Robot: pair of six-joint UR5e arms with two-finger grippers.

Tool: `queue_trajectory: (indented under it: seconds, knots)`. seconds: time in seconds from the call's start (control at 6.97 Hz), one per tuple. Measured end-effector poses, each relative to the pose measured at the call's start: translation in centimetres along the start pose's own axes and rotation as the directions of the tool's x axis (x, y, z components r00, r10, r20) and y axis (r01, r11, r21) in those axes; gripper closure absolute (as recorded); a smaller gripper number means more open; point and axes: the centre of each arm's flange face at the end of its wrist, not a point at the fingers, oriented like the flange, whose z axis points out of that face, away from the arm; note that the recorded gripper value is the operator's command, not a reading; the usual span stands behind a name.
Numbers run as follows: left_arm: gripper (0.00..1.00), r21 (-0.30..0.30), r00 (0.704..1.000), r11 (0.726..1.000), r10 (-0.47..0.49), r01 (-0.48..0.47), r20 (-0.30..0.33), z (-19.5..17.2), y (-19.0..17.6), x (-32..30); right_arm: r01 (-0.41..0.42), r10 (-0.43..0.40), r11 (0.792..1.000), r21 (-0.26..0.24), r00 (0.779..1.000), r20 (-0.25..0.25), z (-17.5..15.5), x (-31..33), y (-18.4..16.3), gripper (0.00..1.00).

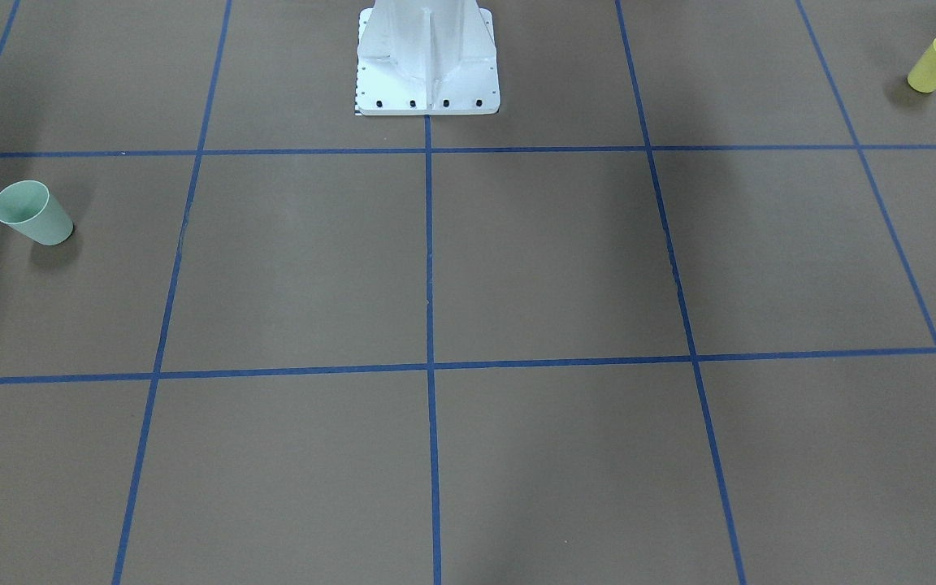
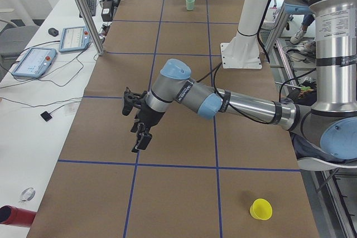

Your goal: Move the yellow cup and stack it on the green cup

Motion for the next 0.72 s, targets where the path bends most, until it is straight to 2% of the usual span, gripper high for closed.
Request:
queue_trajectory:
  seconds: [0.29,0.43,0.57,0.72]
  knots:
    - [0.00,0.069,0.977,0.988,-0.146,0.137,0.152,1.2,2.9,0.1,-0.004,0.004,1.000,-0.003,1.000,0.000,0.2,0.1,0.1,0.00]
    - [0.00,0.113,0.950,0.976,-0.210,0.188,0.233,2.0,4.6,-0.8,-0.006,0.006,1.000,-0.008,1.000,0.001,0.3,0.2,0.3,0.00]
    - [0.00,0.156,0.906,0.959,-0.276,0.237,0.321,3.0,6.4,-1.8,-0.010,0.010,1.000,-0.012,1.000,0.003,0.5,0.3,0.5,0.00]
    - [0.00,0.196,0.842,0.938,-0.344,0.286,0.415,4.1,8.3,-2.3,-0.011,0.011,1.000,-0.015,1.000,0.004,0.6,0.4,0.6,0.00]
